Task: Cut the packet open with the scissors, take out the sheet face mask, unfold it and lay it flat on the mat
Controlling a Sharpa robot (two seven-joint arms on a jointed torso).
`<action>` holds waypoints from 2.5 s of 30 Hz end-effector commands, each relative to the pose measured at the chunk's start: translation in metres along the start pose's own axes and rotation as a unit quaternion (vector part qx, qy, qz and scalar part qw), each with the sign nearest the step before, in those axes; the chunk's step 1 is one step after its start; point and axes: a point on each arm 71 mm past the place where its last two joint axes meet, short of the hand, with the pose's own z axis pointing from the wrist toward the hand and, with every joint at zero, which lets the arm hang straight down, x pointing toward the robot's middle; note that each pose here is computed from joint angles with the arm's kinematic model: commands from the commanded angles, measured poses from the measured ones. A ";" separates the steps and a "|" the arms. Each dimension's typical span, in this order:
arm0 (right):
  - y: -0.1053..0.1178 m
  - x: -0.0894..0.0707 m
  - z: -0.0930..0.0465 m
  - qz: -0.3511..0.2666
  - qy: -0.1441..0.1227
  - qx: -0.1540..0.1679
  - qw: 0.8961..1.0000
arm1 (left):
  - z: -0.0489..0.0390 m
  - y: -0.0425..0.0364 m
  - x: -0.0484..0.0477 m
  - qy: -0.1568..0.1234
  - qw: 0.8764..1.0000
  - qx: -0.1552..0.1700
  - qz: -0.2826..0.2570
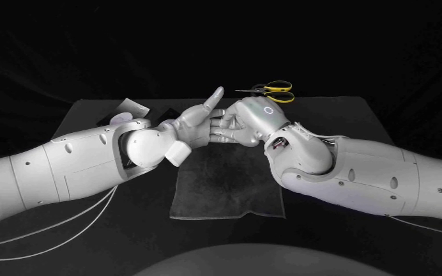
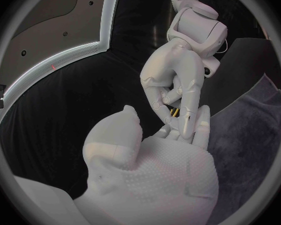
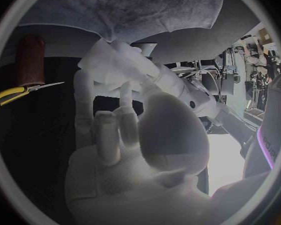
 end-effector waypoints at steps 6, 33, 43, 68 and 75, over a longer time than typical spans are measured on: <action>0.002 0.003 0.000 -0.028 0.020 -0.001 0.999 | 0.0014 -0.0011 0.0037 0.010 1.000 0.002 0.005; -0.002 -0.003 -0.006 -0.013 0.002 -0.013 1.000 | -0.0001 -0.0013 0.0020 0.008 1.000 0.000 0.005; -0.007 -0.013 -0.014 0.009 -0.031 -0.017 0.999 | -0.0008 -0.0014 0.0012 0.007 1.000 -0.001 0.005; -0.006 -0.007 -0.010 0.010 0.011 -0.010 1.000 | 0.0001 -0.0010 0.0018 0.008 1.000 -0.002 0.006; -0.003 -0.004 -0.006 0.005 0.007 -0.011 1.000 | 0.0005 -0.0008 0.0024 0.009 1.000 -0.003 0.008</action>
